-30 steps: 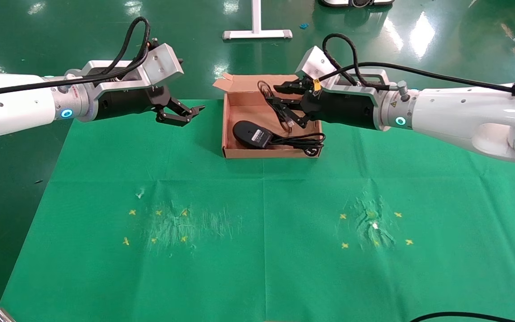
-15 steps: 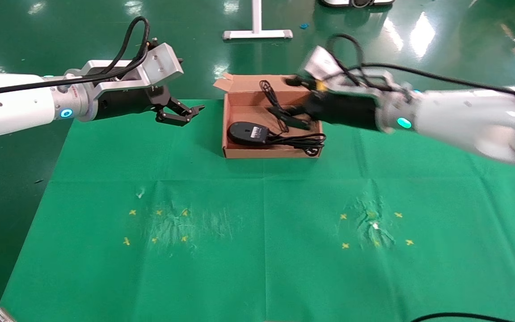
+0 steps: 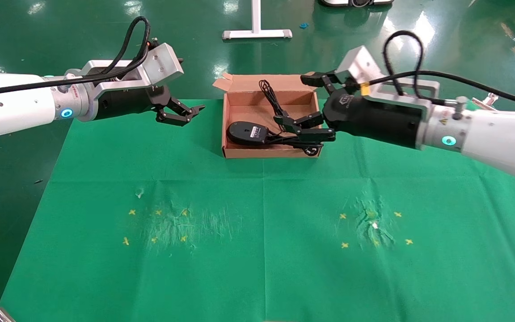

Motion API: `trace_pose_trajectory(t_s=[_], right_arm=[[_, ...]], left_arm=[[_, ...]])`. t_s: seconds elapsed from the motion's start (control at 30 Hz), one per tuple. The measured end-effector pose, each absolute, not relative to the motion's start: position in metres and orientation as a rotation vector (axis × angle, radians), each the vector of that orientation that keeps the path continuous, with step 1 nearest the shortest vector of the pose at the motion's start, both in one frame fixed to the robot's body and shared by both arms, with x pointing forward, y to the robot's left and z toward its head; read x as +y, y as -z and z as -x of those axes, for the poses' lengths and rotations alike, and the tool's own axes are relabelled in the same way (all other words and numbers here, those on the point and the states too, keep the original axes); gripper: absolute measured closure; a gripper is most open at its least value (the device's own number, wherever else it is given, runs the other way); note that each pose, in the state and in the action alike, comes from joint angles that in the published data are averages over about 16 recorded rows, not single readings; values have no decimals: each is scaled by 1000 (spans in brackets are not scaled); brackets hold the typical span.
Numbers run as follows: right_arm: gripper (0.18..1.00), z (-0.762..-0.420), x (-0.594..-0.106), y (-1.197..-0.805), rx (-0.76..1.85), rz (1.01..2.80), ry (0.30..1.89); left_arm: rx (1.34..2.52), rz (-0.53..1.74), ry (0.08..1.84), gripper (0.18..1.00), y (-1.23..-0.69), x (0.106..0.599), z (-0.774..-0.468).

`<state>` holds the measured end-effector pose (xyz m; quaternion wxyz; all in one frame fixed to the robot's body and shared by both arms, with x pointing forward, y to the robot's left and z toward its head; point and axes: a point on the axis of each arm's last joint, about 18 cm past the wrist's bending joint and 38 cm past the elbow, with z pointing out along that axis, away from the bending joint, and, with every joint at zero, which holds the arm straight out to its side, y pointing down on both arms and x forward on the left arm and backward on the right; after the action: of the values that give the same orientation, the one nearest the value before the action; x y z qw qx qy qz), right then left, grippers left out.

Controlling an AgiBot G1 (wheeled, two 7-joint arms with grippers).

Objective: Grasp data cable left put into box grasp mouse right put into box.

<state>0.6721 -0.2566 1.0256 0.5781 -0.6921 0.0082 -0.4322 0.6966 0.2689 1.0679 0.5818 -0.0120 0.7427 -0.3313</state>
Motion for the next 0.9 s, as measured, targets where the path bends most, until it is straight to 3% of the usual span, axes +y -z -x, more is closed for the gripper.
trace_pose_trajectory(t_s=[0.4, 0.9], right_arm=[[190, -625, -278, -1017, -28, 1565, 898], [178, -555, -296, -1006, -119, 1552, 743]], left_arm=[[1735, 28, 774, 184, -1068, 269, -697], [1742, 31, 790, 184, -1065, 269, -695]])
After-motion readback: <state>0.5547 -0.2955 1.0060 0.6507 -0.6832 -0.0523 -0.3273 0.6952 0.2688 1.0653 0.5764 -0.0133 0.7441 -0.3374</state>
